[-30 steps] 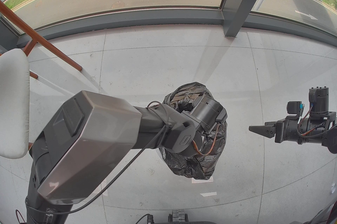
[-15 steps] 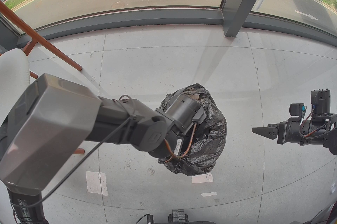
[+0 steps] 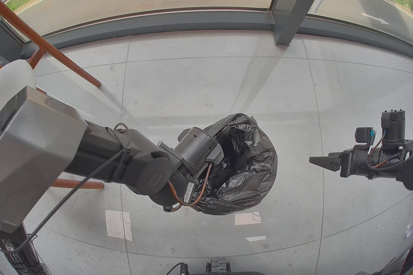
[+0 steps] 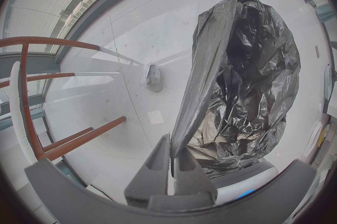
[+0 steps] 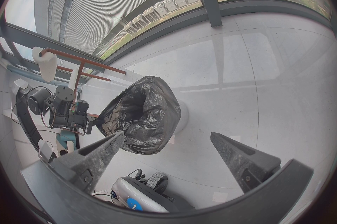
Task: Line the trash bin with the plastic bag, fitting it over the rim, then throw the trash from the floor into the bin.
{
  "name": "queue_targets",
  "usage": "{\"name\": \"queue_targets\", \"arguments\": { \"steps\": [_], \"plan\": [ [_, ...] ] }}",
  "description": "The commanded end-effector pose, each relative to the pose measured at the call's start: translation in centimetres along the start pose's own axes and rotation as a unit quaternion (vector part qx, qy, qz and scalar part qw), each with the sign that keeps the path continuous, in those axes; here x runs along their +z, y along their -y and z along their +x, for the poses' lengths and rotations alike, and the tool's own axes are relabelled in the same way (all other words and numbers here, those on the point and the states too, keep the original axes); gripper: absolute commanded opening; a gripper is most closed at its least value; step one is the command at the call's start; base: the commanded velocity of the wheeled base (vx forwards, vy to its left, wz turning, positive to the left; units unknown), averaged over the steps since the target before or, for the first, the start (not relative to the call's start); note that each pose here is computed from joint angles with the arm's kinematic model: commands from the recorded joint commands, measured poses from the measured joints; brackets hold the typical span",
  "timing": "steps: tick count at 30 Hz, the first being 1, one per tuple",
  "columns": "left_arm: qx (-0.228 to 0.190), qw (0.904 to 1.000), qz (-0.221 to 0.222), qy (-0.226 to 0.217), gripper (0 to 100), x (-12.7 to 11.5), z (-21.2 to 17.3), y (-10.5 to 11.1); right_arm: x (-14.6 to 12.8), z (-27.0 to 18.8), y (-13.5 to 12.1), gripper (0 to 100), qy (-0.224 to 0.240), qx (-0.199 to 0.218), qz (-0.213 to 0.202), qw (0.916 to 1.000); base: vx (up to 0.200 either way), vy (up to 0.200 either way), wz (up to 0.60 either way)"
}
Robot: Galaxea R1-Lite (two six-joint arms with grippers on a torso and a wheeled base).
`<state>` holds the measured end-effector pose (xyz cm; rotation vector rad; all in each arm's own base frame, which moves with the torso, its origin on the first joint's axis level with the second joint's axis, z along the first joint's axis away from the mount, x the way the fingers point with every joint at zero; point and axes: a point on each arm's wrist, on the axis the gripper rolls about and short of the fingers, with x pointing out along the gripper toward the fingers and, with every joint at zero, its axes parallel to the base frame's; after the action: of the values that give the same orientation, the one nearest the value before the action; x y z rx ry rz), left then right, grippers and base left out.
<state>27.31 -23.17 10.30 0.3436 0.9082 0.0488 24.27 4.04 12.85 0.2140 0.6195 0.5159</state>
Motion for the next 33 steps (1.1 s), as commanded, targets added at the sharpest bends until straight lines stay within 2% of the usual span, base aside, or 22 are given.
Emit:
{"name": "queue_targets", "arguments": {
  "steps": [1, 5, 6, 15, 21, 26, 29, 33],
  "plan": [
    [0.003, 1.0, 0.0, -0.001, 0, -0.1, 0.0, -0.1, 0.0, -0.1, 0.1, 100, 0.002, -0.002, 0.001, 1.0, 0.0, 0.0, 0.0],
    [0.003, 1.0, 0.002, 0.0, 0, -0.1, -0.1, -0.1, 0.0, -0.1, 0.2, 100, 0.002, -0.003, 0.002, 1.0, 0.0, 0.0, 0.0],
    [0.003, 1.0, 0.002, 0.0, 100, -0.1, -0.1, -0.1, 0.0, -0.1, 0.2, 100, 0.002, -0.003, 0.002, 1.0, 0.0, 0.0, 0.0],
    [0.003, 1.0, -0.001, 0.001, 100, -0.3, -0.3, -0.3, -0.4, -0.1, 0.2, 100, -0.005, -0.005, 0.005, 1.0, 0.0, 0.0, 0.0],
    [0.011, 0.9999, 0.008, -0.008, 100, -1.9, -0.3, -1.3, -1.1, -0.3, 0.4, 100, -0.013, -0.008, 0.011, 0.9998, 0.0, 0.0, 0.0],
    [0.02, 0.9997, 0.001, 0.015, 100, -0.5, 1.4, -3.0, -1.3, -0.4, 0.4, 100, -0.016, -0.009, 0.013, 0.9998, 0.0, 0.0, 0.0],
    [0.031, 0.9984, -0.023, 0.042, 100, 1.1, 2.5, -4.8, -1.6, -0.8, 0.3, 100, -0.016, -0.009, 0.013, 0.9997, 0.0, 0.0, 0.0],
    [0.036, 0.9962, -0.05, 0.062, 100, 2.1, 3.4, -5.6, -1.8, -0.9, 0.3, 100, -0.017, -0.009, 0.013, 0.9997, 0.0, 0.0, 0.0]
  ]
}}
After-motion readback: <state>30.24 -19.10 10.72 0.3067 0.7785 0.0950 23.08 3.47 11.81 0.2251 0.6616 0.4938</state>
